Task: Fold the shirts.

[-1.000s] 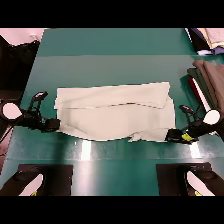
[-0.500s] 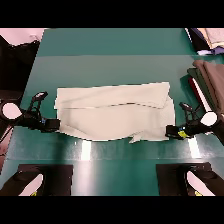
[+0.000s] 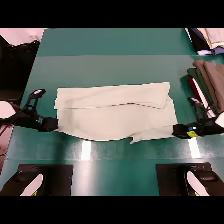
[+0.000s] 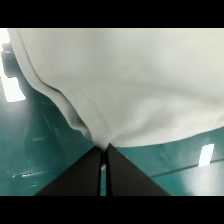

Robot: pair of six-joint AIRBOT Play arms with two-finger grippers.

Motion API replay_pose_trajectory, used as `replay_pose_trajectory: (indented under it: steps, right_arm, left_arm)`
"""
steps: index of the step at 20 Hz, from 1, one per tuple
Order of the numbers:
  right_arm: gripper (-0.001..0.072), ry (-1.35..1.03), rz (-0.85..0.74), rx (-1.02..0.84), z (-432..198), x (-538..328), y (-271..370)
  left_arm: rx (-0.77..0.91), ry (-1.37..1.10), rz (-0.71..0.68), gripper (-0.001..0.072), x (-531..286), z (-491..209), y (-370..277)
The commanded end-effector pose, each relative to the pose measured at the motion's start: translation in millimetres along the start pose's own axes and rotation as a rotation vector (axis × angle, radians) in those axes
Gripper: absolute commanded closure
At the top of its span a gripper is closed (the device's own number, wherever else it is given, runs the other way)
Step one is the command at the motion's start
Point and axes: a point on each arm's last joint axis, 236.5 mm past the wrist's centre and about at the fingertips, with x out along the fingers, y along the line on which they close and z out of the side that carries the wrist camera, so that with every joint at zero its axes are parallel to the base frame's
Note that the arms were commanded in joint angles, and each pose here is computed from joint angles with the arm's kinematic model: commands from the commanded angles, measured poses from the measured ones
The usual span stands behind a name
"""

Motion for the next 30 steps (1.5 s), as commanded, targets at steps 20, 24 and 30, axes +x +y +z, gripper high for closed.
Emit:
replay_pose_trajectory:
  steps: [20, 24, 30]
  right_arm:
    - [0.0698, -0.324, -0.018, 0.017, 181, -46, 11]
    - [0.0698, -0.349, -0.021, 0.031, 209, -30, 6]
    - [0.0696, -0.368, -0.027, 0.052, 232, -2, -3]
  left_arm:
    - [0.005, -0.6, 0.095, 0.0682, -47, 133, 19]
    - [-0.03, -0.609, 0.105, 0.0681, -20, 159, 32]
    - [-0.059, -0.592, 0.116, 0.0681, 14, 176, 46]
